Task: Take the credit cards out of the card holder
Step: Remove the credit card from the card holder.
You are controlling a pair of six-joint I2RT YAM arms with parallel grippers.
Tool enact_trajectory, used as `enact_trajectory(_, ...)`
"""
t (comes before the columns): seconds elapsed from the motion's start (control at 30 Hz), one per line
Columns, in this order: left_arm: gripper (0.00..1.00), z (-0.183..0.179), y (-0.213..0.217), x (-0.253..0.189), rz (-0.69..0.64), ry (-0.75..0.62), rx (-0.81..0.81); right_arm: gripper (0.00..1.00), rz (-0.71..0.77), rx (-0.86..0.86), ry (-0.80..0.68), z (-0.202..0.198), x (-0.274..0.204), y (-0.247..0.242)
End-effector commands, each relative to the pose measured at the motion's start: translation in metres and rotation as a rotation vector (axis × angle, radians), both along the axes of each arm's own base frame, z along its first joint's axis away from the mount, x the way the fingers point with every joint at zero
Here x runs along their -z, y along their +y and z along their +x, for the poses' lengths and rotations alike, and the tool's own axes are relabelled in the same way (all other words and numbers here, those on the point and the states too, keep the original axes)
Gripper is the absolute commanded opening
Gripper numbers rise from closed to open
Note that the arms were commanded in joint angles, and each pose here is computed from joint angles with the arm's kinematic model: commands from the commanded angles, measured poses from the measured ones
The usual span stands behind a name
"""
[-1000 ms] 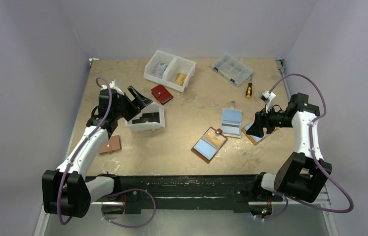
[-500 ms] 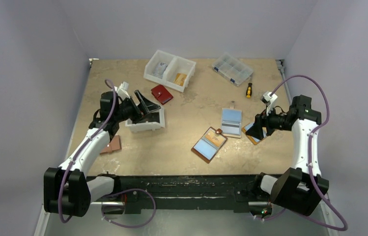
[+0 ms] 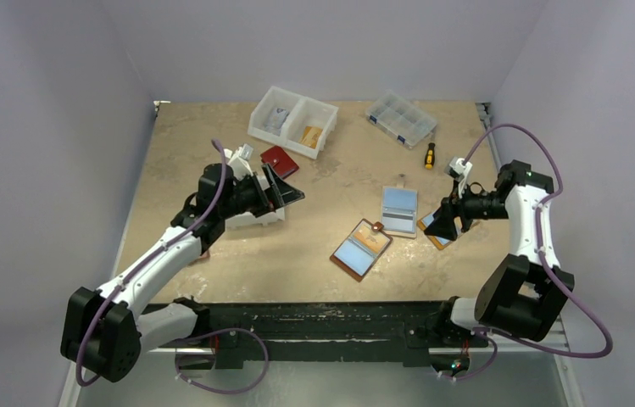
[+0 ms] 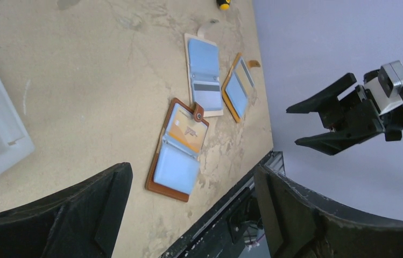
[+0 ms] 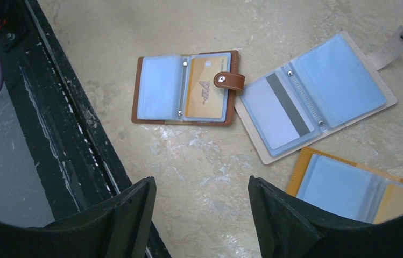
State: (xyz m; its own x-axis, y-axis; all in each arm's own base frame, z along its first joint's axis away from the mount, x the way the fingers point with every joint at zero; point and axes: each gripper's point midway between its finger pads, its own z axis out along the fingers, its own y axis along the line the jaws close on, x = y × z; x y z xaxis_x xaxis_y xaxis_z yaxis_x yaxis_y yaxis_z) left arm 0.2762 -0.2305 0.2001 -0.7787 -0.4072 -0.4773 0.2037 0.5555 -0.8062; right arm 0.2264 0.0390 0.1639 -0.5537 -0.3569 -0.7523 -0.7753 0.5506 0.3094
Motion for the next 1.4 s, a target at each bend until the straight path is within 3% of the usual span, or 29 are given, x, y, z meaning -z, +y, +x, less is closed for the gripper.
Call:
enact_trajectory(0.0, 0.89, 0.017, 0.011, -0.022, 0.031, -0.124, -0.073, 0.72, -0.003, -0.02, -0.061, 0.003, -0.02, 0.0)
enact_trajectory(0.3, 0.9, 0.011, -0.001, 0.013, 0.103, -0.12, 0.08, 0.71, -0.012, 0.042, -0.006, 0.002, -0.013, -0.003)
enact_trajectory(0.77, 0.9, -0.009, 0.006, 0.016, 0.146, -0.128, 0.125, 0.7, 0.031, 0.118, 0.013, 0.016, -0.013, -0.003)
enact_trajectory(1.37, 0.9, 0.0, -0.011, 0.02, 0.084, -0.115, 0.181, 0.71, -0.019, 0.144, 0.0, 0.008, -0.012, -0.005)
